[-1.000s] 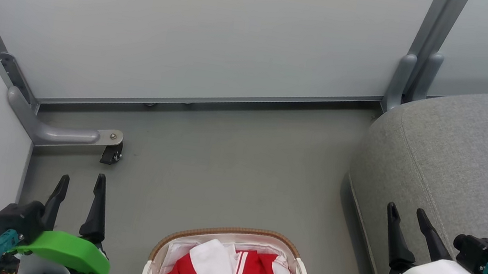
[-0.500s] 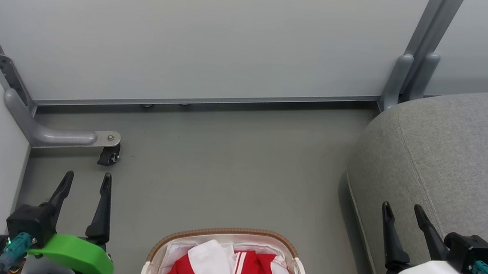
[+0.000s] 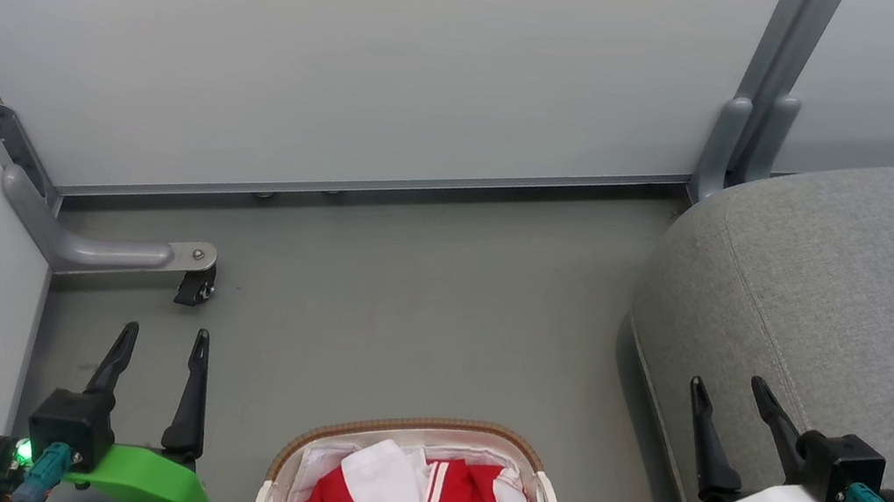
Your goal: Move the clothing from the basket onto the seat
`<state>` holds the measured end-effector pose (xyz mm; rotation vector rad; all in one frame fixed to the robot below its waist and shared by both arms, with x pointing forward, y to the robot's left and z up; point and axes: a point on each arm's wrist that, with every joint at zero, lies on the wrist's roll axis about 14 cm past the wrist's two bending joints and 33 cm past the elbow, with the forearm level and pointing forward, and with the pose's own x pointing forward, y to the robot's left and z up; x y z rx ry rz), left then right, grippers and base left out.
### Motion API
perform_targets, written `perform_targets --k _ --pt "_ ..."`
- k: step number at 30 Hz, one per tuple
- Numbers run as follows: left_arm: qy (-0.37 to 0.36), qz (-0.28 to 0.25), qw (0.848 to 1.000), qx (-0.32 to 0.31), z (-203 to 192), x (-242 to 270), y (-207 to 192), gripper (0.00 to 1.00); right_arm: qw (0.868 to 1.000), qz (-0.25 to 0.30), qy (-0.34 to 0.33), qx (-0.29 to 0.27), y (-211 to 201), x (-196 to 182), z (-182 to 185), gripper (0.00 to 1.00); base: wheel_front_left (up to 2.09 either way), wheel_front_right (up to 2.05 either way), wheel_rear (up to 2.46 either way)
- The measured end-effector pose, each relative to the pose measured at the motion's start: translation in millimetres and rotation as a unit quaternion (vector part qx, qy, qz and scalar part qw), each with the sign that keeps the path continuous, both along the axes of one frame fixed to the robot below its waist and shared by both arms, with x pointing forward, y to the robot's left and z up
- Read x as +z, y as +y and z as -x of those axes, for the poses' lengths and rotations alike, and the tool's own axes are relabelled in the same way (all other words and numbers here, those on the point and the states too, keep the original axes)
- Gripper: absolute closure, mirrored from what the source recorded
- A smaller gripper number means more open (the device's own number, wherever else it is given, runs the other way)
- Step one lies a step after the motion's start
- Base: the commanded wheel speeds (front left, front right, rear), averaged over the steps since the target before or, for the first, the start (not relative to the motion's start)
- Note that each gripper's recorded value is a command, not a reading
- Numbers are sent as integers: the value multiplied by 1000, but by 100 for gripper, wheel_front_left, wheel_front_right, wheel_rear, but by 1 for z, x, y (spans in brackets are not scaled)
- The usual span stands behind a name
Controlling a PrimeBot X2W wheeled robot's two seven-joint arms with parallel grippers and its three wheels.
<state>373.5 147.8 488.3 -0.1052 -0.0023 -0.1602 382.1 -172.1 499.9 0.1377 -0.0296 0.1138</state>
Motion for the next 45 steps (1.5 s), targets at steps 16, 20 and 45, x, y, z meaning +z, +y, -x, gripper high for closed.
perform_targets --k 16,20,45 --pt "11 -31 999 -34 -4 -16 -20 0 999 42 -6 4 0 -3 -5 0 0 0 0" --pt "40 -21 997 -62 -9 -34 -40 0 999 37 -9 6 4 -2 -17 0 0 0 0" --pt "258 -33 919 -297 -27 -200 -154 0 999 29 26 3 1 -45 -83 0 0 0 0"
